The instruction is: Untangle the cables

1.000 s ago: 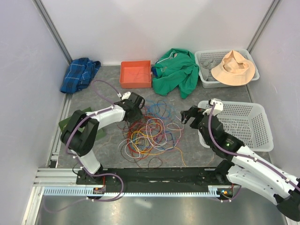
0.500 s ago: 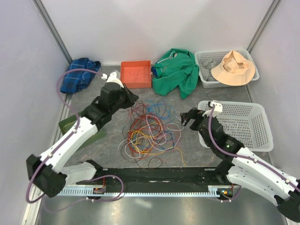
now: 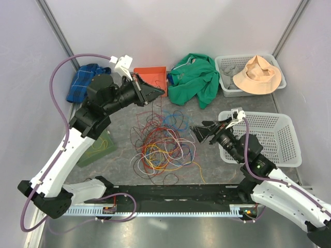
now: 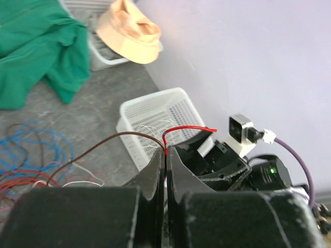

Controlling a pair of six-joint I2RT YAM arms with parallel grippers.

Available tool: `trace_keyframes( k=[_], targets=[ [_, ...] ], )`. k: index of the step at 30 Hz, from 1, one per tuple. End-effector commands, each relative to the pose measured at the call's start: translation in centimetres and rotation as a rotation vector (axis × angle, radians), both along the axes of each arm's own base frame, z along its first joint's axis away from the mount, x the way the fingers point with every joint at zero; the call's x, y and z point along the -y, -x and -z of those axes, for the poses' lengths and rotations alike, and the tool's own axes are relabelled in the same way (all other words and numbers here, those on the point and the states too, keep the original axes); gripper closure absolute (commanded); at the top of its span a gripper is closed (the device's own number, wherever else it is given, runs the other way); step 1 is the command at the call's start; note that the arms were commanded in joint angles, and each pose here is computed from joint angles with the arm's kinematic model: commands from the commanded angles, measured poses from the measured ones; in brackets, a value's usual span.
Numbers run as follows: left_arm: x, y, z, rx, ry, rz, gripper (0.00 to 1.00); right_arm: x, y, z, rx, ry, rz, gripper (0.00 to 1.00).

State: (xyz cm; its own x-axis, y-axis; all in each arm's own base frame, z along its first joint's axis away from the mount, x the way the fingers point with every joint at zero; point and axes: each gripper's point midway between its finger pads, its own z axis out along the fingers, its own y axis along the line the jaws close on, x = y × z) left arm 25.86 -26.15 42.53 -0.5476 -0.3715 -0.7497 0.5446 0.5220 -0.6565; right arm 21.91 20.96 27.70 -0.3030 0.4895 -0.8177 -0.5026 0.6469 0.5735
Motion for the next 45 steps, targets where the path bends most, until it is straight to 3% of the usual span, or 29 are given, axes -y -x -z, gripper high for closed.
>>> trace_keyframes(
  k=[1, 10, 17, 20, 21, 23, 24, 25, 26, 28, 30, 34, 38, 41, 44, 45],
  targets=[
    [1.8, 2.0, -1.0, 0.009, 0.024, 0.139, 0.98, -3.6, 1.6, -5.1, 0.146, -0.070, -0.209, 0.05],
    [2.8, 1.7, 0.6, -0.031, 0.008, 0.154, 0.98, -10.1, 1.9, -5.6, 0.195, -0.086, -0.444, 0.10],
    [3.0, 1.6, 0.9, -0.037, 0.005, 0.160, 0.98, -13.5, 0.5, -4.8, 0.194, -0.041, -0.442, 0.14],
    [3.0, 1.7, 1.0, -0.037, 0.003, 0.160, 0.98, -13.5, -0.9, -4.6, 0.183, -0.049, -0.382, 0.32],
    [2.9, 1.6, 1.2, -0.042, 0.000, 0.157, 0.98, -13.5, -1.1, -4.7, 0.185, -0.048, -0.373, 0.48],
    [2.6, 1.7, 1.2, -0.030, -0.008, 0.143, 0.98, -13.0, -1.6, -4.7, 0.175, -0.044, -0.333, 0.66],
    [2.4, 1.6, 1.5, -0.028, -0.016, 0.133, 0.98, -12.5, -1.6, -5.4, 0.190, -0.046, -0.315, 0.82],
    [2.1, 1.6, 1.8, -0.030, -0.030, 0.118, 0.96, -12.0, -1.7, -5.0, 0.170, -0.027, -0.291, 0.89],
    [1.4, 1.2, 1.9, -0.011, -0.049, 0.075, 0.77, -11.3, -2.3, -5.4, 0.164, -0.019, -0.244, 0.94],
    [0.0, 0.8, 3.1, -0.029, -0.101, -0.001, 0.48, -9.5, -2.3, -5.2, 0.132, 0.048, -0.186, 1.00],
    [-2.5, -0.3, 4.1, -0.016, -0.160, -0.149, 0.01, -7.3, -2.7, -7.0, 0.131, 0.074, -0.088, 1.00],
    [-5.9, -1.2, 7.1, -0.023, -0.256, -0.315, 0.00, -3.0, -2.8, -7.0, 0.080, 0.208, 0.047, 1.00],
    [-7.1, -1.6, 10.0, -0.042, -0.316, -0.370, 0.00, -0.6, -2.2, -10.8, 0.118, 0.212, 0.109, 1.00],
    [-6.1, -1.5, 10.8, 0.015, -0.295, -0.312, 0.00, -0.1, -2.0, -12.9, 0.122, 0.204, 0.124, 1.00],
    [-3.9, -0.7, 9.5, 0.181, -0.189, -0.189, 0.00, 0.0, -2.2, -14.4, 0.109, 0.201, 0.136, 1.00],
    [-3.5, -0.5, 11.9, 0.191, -0.195, -0.159, 0.00, -0.3, -2.4, -14.4, 0.099, 0.200, 0.137, 1.00]
  ],
)
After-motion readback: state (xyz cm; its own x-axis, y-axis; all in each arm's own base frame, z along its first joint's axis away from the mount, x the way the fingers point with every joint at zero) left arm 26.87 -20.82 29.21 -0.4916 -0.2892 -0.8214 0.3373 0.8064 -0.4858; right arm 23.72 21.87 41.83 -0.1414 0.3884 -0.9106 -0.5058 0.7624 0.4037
